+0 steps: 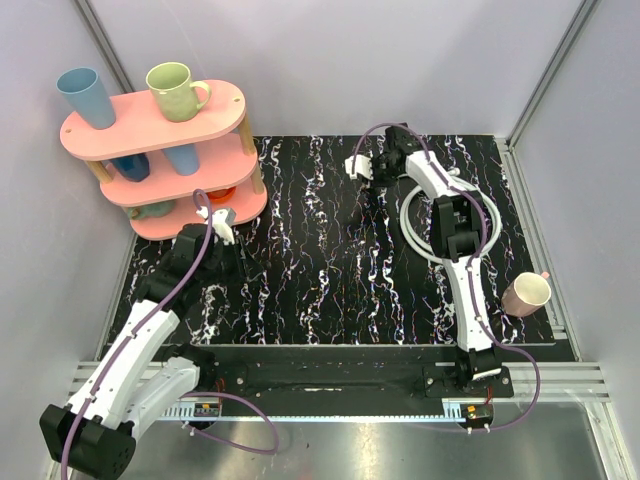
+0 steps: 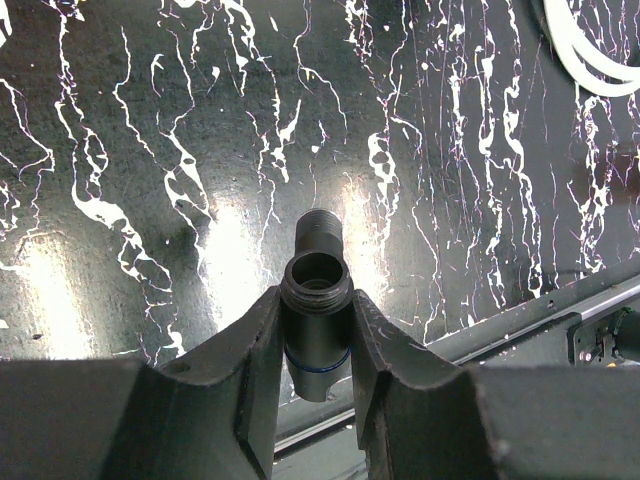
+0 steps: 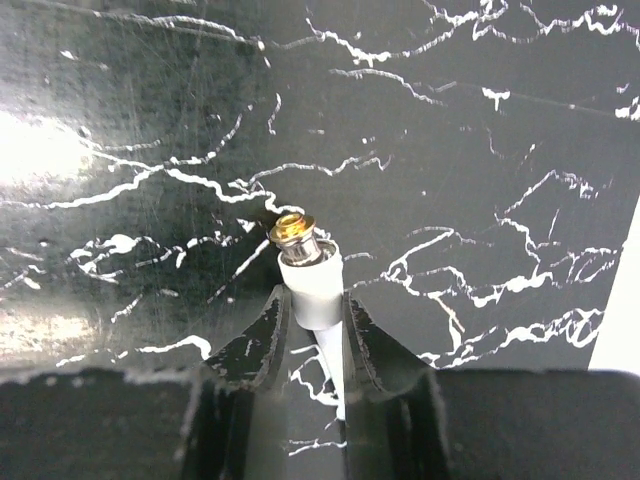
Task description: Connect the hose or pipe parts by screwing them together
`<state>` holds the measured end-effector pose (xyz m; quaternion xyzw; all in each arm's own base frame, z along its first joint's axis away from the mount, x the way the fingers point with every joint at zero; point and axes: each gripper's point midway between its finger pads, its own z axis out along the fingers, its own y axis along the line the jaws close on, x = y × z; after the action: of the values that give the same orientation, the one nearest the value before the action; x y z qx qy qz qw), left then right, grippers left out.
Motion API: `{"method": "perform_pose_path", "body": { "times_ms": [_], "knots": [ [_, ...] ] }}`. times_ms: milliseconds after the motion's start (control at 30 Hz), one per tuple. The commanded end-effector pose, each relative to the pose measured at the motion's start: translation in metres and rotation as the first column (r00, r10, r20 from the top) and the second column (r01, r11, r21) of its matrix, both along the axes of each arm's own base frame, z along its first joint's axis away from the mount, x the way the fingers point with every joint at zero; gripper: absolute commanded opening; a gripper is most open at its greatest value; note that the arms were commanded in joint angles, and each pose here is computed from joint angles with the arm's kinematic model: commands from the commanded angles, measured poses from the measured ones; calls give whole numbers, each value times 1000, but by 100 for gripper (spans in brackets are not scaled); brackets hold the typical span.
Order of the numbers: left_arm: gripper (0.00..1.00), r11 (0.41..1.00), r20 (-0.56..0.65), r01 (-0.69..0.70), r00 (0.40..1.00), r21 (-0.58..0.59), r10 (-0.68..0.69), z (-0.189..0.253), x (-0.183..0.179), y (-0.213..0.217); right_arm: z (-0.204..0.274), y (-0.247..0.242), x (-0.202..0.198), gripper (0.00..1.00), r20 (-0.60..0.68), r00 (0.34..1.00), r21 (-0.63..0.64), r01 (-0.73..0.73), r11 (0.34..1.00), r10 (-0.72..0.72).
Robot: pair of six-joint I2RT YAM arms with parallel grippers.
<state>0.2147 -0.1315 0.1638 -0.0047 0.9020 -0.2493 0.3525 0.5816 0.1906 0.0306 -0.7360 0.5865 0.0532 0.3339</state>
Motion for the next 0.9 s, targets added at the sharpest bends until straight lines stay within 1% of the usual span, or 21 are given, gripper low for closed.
{"method": "perform_pose_path", "body": {
  "times_ms": [0, 100, 133, 167, 233, 267, 300, 333, 367, 433, 467, 500, 533, 567, 633, 667, 700, 733, 767, 800, 867],
  "knots": [
    [0, 1000, 93, 6, 996, -26, -3, 23, 12, -4, 20, 39, -23, 20, 5, 996, 36, -92, 995, 92],
    [0, 1000, 84, -11, 996, -28, 13, 22, 13, -3, 30, 71, -47, 20, -21, 992, 70, -126, 990, 127],
    [0, 999, 74, -18, 997, -29, 20, 20, 13, -3, 32, 91, -59, 20, -34, 988, 76, -148, 986, 151],
    [0, 999, 65, -23, 998, -34, 26, 19, 14, -3, 27, 98, -72, 20, -69, 986, 81, -146, 986, 151],
    [0, 999, 46, -42, 998, -33, 43, 16, 15, -1, 33, 114, -92, 20, -92, 981, 90, -160, 983, 169],
    [0, 997, 27, -71, 997, -37, 72, 13, 18, 3, 24, 126, -113, 20, -145, 974, 92, -163, 982, 176],
    [0, 996, 14, -76, 997, -53, 77, 12, 18, 4, 30, 134, -123, 20, -163, 970, 112, -162, 980, 179],
    [0, 993, -1, -92, 996, -69, 92, 11, 20, 6, 29, 140, -133, 20, -193, 965, 124, -156, 980, 178],
    [0, 986, -34, -140, 990, -95, 138, 4, 23, 15, 23, 146, -151, 20, -245, 953, 130, -148, 980, 176],
    [0, 975, -81, -140, 989, -171, 127, -1, 22, 13, 26, 153, -168, 20, -265, 946, 139, -157, 978, 189],
    [0, 962, -126, -184, 979, -200, 161, -12, 22, 19, 18, 152, -180, 20, -307, 936, 129, -137, 982, 171],
    [0, 956, -136, -175, 980, -234, 146, -12, 22, 17, 24, 160, -190, 20, -297, 938, 125, -148, 981, 180],
    [0, 952, -152, -191, 976, -241, 157, -15, 23, 19, 24, 163, -195, 20, -305, 936, 124, -141, 982, 173],
    [0, 945, -164, -217, 970, -246, 180, -18, 25, 24, 19, 162, -207, 21, -341, 928, 117, -114, 987, 148],
    [0, 938, -165, -243, 964, -246, 206, -18, 28, 29, 32, 178, -222, 22, -331, 929, 157, -121, 980, 168],
    [0, 931, -162, -267, 959, -250, 232, -16, 31, 35, 23, 176, -237, 22, -375, 915, 156, -93, 983, 146],
    [0, 927, -158, -279, 957, -252, 245, -15, 33, 38, 37, 186, -235, 22, -332, 930, 204, -90, 975, 156],
    [0, 923, -163, -291, 953, -251, 256, -16, 34, 40, 36, 193, -246, 23, -338, 927, 214, -93, 972, 163],
    [0, 918, -164, -306, 948, -250, 272, -17, 36, 44, 27, 193, -259, 24, -377, 915, 208, -67, 976, 144],
    [0, 915, -161, -316, 946, -250, 283, -17, 38, 47, 32, 199, -261, 24, -361, 921, 227, -67, 972, 148],
    [0, 908, -177, -335, 938, -252, 297, -23, 37, 50, 23, 206, -279, 25, -397, 908, 212, -50, 976, 133]
  ]
}}
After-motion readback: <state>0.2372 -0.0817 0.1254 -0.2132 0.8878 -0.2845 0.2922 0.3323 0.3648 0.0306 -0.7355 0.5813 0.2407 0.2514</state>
